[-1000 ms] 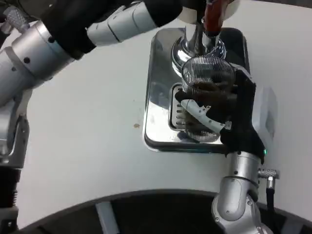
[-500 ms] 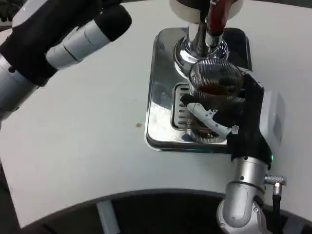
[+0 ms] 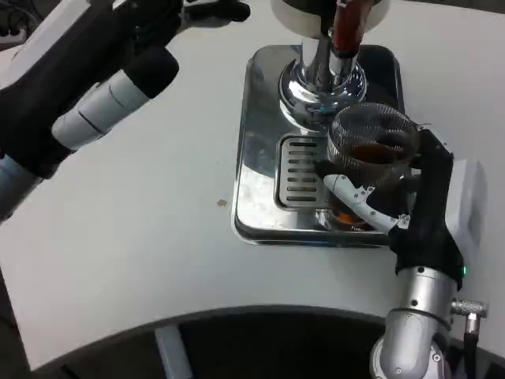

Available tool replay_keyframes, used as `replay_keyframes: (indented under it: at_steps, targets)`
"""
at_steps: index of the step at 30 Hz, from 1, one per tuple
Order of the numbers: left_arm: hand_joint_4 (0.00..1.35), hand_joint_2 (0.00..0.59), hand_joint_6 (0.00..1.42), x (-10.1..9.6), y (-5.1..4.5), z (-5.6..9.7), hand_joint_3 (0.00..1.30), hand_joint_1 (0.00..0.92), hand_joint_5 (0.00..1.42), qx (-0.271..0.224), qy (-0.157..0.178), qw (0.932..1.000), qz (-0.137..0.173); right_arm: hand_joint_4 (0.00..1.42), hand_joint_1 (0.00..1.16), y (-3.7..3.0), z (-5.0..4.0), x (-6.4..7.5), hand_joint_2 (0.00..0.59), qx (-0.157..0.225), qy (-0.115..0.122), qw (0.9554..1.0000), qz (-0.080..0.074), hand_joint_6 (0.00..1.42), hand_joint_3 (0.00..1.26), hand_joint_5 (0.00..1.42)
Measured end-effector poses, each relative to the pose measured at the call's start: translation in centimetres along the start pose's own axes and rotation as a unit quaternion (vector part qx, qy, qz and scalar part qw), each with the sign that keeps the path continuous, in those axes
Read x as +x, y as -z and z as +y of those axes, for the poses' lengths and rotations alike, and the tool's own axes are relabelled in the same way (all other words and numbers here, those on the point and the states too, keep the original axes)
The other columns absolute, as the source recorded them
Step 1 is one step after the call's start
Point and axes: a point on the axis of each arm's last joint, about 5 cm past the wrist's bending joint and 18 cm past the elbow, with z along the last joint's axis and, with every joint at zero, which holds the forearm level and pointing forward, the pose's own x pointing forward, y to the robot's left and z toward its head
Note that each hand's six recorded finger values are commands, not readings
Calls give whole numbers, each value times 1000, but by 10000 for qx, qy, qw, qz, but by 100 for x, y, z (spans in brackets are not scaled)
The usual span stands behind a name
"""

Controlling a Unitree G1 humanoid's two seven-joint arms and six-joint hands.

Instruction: Grasp the cup under the faucet to collect the drink, then remove the cup.

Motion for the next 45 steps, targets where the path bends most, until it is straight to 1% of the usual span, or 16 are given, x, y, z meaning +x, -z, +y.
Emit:
replay_keyframes:
  at_steps: [4,9,12,16,21,25,32,34,37,40,42,45]
  targets:
    - [150,103,192,-51,18,-21,112,0,223,-39,-17,9999,96,913,1050,11,-58,-29,127,-8,20,10000,34,1306,804,1080]
    - [151,104,194,-74,22,-33,116,0,224,-52,-18,9999,136,923,1051,12,-113,-59,124,-8,9,10000,69,1325,808,1092]
    - [151,105,194,-129,34,-69,116,0,224,-92,-11,9997,234,924,1051,28,-184,-101,124,-27,15,9999,111,1327,811,1092]
    - [151,105,194,-166,32,-100,117,0,224,-108,-48,9995,289,936,1051,58,-284,-149,124,-91,-10,9999,110,1348,825,1111]
    - [151,105,194,-211,28,-161,117,0,224,-140,-19,9992,381,956,1044,68,-363,-212,123,-95,-30,9999,134,1369,837,1131]
    - [151,105,194,-283,13,-248,117,0,224,-189,39,9984,526,959,1040,45,-431,-258,122,-48,-11,9999,101,1388,849,1142]
    - [151,105,188,-398,-11,-375,117,0,224,-136,182,9964,815,971,1039,15,-487,-310,122,18,-6,10000,76,1393,860,1146]
    - [143,105,175,-432,-10,-417,118,0,216,-122,258,9953,925,971,1038,-10,-507,-321,122,59,-15,10000,30,1404,861,1147]
    - [141,105,170,-491,-11,-478,118,0,213,-95,358,9932,1104,971,1038,-67,-537,-338,122,155,-27,9998,-79,1410,862,1155]
    - [128,105,154,-532,-15,-514,111,0,190,-45,409,9915,1236,971,1038,-105,-567,-384,122,219,-126,9996,-139,1411,862,1158]
    - [101,106,134,-577,-16,-546,99,0,168,66,516,9884,1426,971,1038,-136,-600,-441,122,271,-223,9992,-176,1411,866,1159]
    - [78,106,116,-631,-15,-582,80,0,131,196,655,9838,1655,983,1038,-157,-639,-501,122,296,-344,9988,-191,1413,870,1159]
